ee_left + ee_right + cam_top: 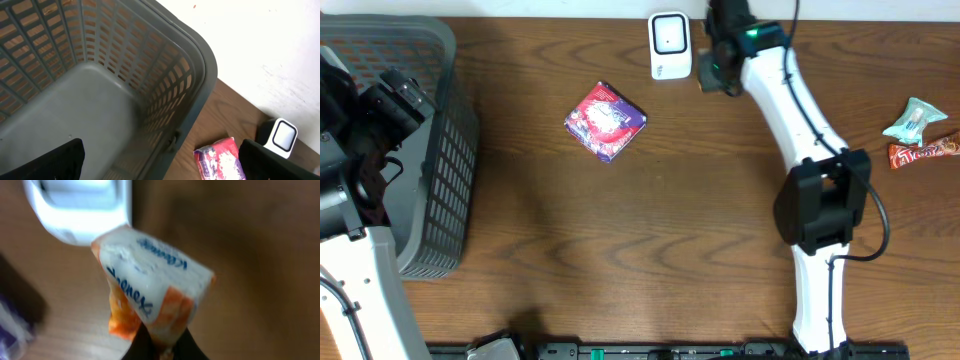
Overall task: Scan the item barcode
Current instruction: 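Lift the Kleenex pack and hold it under the scanner, then carry the Kleenex pack right and drop it near the other items, then reach the right gripper to the purple soap pack and grasp it, then lift the soap pack and hold it up under the scanner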
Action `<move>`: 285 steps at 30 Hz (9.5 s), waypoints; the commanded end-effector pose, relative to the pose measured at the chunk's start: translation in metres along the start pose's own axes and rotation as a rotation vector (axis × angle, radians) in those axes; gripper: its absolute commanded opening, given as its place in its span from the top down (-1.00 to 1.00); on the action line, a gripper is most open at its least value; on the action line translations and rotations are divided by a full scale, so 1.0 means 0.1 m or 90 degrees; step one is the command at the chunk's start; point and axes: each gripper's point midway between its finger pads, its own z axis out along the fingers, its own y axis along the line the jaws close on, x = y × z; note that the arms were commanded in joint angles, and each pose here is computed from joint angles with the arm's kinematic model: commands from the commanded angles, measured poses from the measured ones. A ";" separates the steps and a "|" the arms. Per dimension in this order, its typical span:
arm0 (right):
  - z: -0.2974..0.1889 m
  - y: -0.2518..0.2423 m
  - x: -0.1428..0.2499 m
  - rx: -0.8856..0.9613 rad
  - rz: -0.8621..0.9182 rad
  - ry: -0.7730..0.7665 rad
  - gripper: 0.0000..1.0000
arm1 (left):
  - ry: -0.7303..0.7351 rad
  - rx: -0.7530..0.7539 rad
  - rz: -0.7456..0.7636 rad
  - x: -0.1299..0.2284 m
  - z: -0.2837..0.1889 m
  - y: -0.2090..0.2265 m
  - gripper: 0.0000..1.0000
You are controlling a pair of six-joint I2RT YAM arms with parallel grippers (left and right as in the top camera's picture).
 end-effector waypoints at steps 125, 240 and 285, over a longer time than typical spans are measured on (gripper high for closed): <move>-0.79 2.13 1.20 -0.410 -0.192 0.232 -0.70 | -0.004 -0.008 -0.002 -0.02 0.00 0.03 -0.96; -1.34 1.60 0.78 -0.937 0.417 0.583 0.97 | -0.004 -0.008 -0.002 -0.02 0.00 0.03 -0.95; 0.29 0.26 -1.11 -0.215 0.323 -0.253 0.98 | -0.004 -0.008 -0.002 -0.02 0.00 0.03 -0.96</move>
